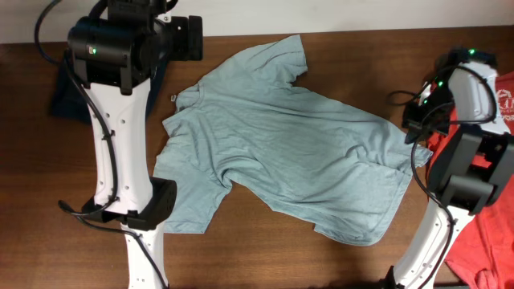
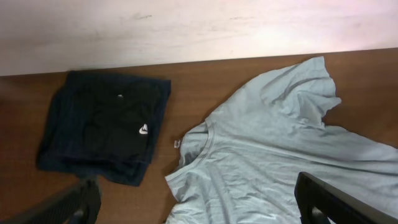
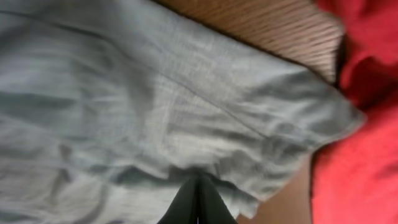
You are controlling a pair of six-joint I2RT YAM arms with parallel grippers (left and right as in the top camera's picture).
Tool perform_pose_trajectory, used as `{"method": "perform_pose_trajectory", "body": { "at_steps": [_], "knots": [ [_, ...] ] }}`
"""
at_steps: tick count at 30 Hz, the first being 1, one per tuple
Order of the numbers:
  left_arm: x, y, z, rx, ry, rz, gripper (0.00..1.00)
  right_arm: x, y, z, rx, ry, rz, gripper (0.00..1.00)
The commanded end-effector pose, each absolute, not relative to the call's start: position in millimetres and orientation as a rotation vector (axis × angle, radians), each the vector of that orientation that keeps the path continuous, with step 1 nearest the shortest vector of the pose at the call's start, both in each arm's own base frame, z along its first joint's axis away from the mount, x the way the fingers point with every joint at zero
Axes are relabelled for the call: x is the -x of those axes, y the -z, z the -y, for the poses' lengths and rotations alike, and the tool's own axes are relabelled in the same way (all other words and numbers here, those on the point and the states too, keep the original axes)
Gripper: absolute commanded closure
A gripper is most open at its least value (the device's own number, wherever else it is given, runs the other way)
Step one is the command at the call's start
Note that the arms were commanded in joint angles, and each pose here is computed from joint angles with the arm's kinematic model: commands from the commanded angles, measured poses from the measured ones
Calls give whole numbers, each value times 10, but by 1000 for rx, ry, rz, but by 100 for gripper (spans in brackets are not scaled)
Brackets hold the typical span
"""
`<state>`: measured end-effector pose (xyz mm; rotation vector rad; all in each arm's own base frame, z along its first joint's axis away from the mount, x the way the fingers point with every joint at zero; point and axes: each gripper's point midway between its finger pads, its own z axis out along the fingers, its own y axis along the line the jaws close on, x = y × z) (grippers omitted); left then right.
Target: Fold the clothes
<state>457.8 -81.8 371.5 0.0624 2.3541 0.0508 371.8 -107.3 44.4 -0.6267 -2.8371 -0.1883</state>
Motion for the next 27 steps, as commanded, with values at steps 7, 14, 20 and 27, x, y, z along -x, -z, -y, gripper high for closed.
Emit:
{"method": "perform_pose_trajectory", "body": {
  "at_steps": [7,14,20,27],
  "knots": [
    [-4589,-3696,804,-64,-67,-2358,1,-3546,-46,1105,667,101,2787,96],
    [-4589,-3696,804,-64,-67,-2358,1,-3635,258,1173,679,62,2866,96],
    [-4589,-3696,804,-64,-67,-2358,1,-3771,521,1224,698,38,2967,96],
    [-4589,-3696,804,-64,-67,-2358,1,-4056,557,1378,727,-31,3096,96]
  ]
}}
